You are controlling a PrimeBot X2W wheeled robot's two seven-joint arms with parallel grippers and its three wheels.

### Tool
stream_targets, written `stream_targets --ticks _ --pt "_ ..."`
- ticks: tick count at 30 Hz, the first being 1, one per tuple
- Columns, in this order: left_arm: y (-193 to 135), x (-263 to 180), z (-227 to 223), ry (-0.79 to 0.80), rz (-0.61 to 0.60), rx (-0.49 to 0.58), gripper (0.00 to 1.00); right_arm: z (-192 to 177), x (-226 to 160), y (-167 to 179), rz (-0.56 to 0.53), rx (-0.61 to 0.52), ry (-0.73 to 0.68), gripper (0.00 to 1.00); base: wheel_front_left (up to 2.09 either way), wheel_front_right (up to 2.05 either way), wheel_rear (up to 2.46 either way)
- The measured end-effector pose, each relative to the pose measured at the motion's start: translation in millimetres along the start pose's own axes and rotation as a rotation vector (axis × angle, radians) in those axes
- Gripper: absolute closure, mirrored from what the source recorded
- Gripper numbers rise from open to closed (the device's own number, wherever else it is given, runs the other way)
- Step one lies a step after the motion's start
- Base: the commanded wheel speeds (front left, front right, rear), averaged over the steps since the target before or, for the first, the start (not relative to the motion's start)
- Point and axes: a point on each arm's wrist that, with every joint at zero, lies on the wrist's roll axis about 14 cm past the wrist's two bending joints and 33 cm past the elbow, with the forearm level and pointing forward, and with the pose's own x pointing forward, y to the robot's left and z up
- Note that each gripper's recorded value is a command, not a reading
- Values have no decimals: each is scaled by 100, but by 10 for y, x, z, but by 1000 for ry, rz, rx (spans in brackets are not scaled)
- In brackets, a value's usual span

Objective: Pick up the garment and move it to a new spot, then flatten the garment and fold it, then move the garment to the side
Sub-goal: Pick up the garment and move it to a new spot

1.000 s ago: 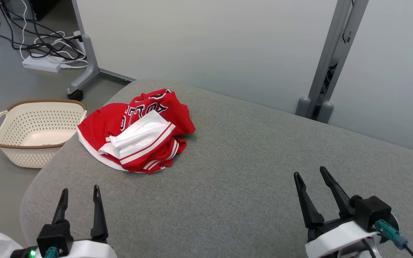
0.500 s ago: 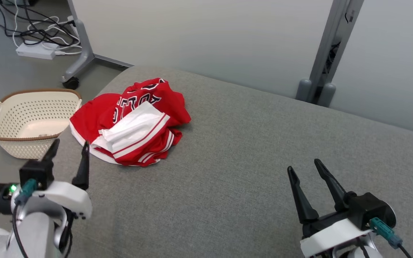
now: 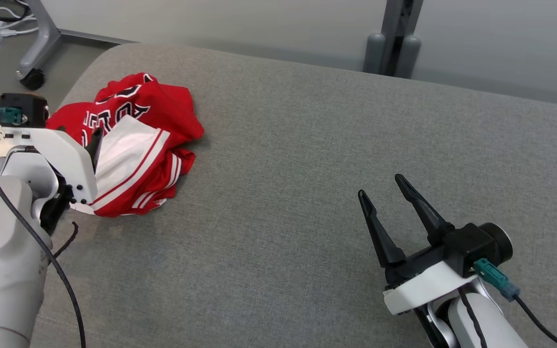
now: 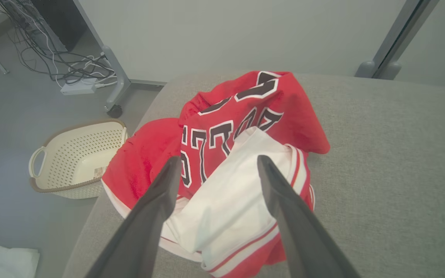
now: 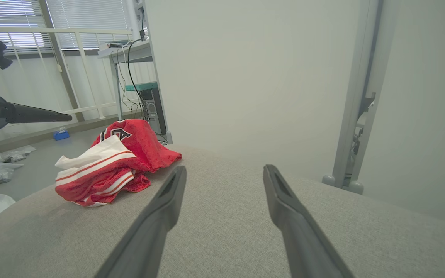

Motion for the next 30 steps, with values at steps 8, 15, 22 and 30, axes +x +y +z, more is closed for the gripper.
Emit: stream_targets --ticks 8,15,22,30 --pt "14 311 -47 167 -6 69 0 -179 -10 -171 -30 13 36 0 0 0 0" --pt "-38 497 -202 265 -8 107 0 -291 -38 -321 -60 17 60 0 0 0 0" --pt "-50 602 -356 331 2 133 0 -379 -74 -428 -86 20 80 0 0 0 0" --pt "-4 639 -470 367 28 150 73 -404 -99 -497 -106 20 85 0 0 0 0"
